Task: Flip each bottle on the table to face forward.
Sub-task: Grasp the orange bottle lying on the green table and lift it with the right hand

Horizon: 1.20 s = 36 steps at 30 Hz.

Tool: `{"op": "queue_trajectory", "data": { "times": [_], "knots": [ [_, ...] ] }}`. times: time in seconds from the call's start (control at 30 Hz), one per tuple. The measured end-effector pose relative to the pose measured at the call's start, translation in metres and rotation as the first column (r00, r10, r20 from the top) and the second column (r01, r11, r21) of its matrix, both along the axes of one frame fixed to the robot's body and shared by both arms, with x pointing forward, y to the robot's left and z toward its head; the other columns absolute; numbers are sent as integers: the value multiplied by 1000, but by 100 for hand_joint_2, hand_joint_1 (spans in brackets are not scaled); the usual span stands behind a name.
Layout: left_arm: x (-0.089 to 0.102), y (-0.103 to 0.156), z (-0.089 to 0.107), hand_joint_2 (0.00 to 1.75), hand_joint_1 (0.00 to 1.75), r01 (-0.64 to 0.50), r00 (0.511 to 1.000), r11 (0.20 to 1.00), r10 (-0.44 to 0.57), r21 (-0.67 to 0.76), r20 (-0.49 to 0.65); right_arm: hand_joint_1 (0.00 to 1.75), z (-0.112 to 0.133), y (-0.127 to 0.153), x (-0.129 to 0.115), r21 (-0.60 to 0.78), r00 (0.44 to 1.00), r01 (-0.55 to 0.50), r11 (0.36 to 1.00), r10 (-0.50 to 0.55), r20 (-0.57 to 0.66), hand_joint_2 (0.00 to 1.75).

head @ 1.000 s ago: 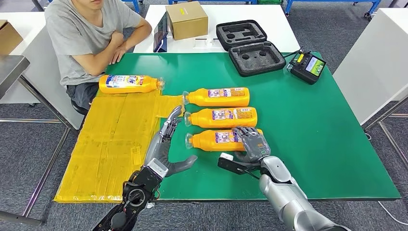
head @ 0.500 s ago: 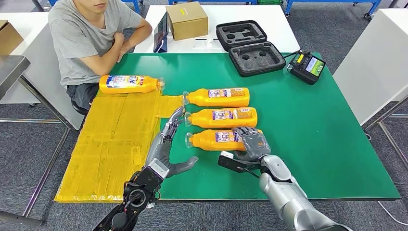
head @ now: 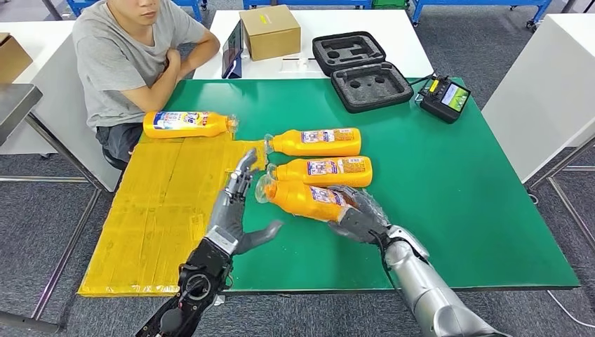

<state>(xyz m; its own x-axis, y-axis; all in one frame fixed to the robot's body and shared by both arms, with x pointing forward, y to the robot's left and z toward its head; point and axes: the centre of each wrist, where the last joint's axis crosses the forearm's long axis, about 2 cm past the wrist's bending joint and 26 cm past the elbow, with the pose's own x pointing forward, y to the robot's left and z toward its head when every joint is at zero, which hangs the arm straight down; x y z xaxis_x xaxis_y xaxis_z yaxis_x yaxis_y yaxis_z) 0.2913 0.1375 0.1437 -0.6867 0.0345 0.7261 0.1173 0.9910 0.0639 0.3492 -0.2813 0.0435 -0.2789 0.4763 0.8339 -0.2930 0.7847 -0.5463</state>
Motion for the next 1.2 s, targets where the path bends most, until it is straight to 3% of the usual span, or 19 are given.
{"op": "queue_trajectory", "data": {
  "times": [0.27, 0.6, 0.83, 1.07, 1.2],
  "knots": [
    [-2, 7, 20, 175, 0, -61, 996, 995, 66, -79, 61, 175, -1, 0, -2, 60, 1000, 21, 998, -21, -7, 175],
    [-9, 10, 27, 175, 0, -127, 987, 985, 137, -113, 81, 175, -3, 3, -7, 158, 998, 55, 986, -54, -11, 175],
    [-11, 12, 8, 175, 0, -54, 999, 990, 53, -131, -8, 175, -6, 9, -18, 309, 997, 74, 948, -74, -11, 175],
    [-12, 8, -15, 175, 0, -45, 994, 991, 31, -128, -109, 175, -5, 15, -26, 344, 998, 51, 938, -57, 8, 175],
    [-13, 1, -29, 175, 0, 17, 986, 993, -35, -115, -161, 175, -5, 18, -30, 355, 999, 43, 934, -51, 13, 175]
  ]
}}
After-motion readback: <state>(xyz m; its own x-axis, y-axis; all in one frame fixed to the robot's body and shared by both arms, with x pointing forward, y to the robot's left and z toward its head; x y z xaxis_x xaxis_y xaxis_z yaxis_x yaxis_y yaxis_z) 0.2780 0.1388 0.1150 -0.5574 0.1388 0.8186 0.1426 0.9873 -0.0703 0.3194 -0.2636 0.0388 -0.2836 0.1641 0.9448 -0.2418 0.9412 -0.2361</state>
